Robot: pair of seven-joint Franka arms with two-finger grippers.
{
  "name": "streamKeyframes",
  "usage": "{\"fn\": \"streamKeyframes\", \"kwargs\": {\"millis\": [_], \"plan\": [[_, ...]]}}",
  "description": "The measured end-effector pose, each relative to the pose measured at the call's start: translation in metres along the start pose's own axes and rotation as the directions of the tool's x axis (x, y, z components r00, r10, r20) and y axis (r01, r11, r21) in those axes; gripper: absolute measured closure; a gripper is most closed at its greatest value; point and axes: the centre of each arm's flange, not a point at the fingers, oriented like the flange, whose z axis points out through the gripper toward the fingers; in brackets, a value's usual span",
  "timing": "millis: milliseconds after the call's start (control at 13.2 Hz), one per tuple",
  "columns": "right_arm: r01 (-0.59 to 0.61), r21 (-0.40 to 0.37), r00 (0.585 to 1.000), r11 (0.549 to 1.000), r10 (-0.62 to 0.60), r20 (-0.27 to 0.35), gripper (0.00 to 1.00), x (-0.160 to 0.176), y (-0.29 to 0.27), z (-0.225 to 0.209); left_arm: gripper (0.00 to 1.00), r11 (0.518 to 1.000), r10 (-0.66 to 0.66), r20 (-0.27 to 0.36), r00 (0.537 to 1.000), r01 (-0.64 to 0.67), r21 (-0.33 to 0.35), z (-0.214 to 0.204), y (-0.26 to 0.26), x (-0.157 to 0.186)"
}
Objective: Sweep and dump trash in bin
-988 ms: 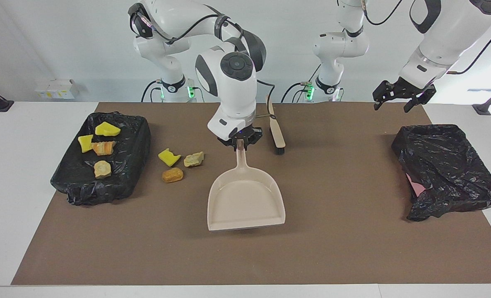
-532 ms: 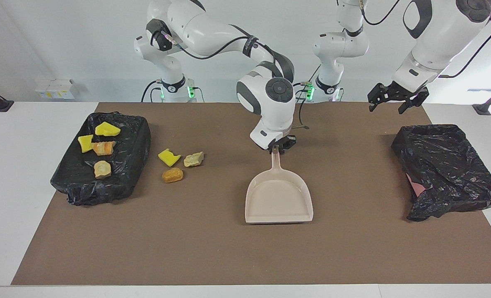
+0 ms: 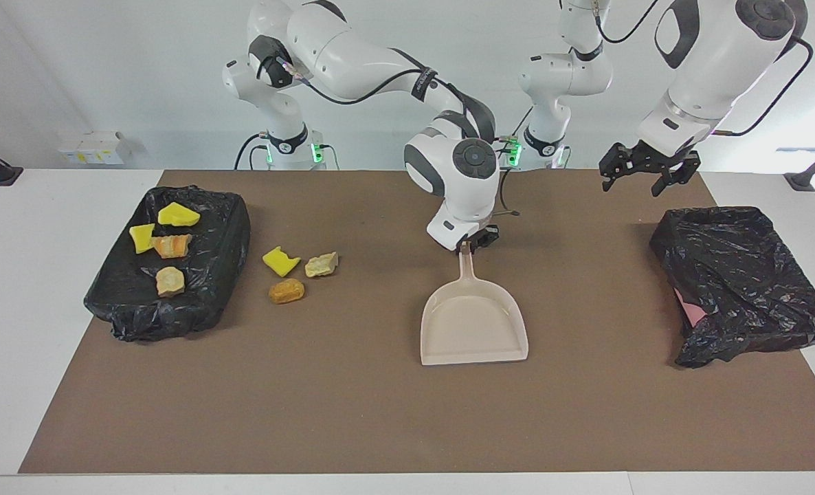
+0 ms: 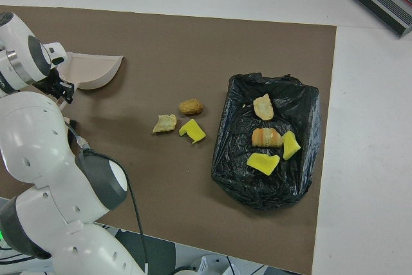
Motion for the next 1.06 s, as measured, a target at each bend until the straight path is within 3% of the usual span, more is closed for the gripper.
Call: {"fn": "streamKeyframes", "kwargs": {"millis": [76,152,380,532,836,1064], "plan": [[-0.002,0.001,1.000,1.000,0.002,-0.001,0.63,0.001,0.001,-0.001,0.00,1.000,0.007,0.001,1.000,-0.007,0.000,0.002,0.004,0.002],[-0.005,0.002,1.000,1.000,0.005,-0.002,0.56,0.002,0.003,-0.002,0.00,1.000,0.010,0.000,1.000,-0.010,0.000,0.004,0.005,0.004],[-0.045,0.000,0.999,0.999,0.045,-0.006,0.17,0.016,0.028,-0.021,0.00,1.000,0.009,-0.004,1.000,-0.009,-0.001,0.005,0.005,0.007],[-0.066,-0.010,0.998,0.998,0.066,-0.008,0.11,0.009,0.049,-0.065,0.00,1.000,0.009,-0.016,1.000,-0.009,-0.001,0.008,0.004,0.012],[-0.043,0.003,0.999,0.999,0.043,0.014,0.04,-0.079,0.059,-0.133,0.00,1.000,-0.006,-0.036,0.999,0.006,-0.012,0.025,0.029,0.031],[0.037,-0.064,0.999,0.997,-0.035,0.040,0.00,-0.172,0.050,-0.127,0.00,0.999,-0.030,-0.046,0.998,0.029,-0.014,0.054,0.091,0.052]]}}
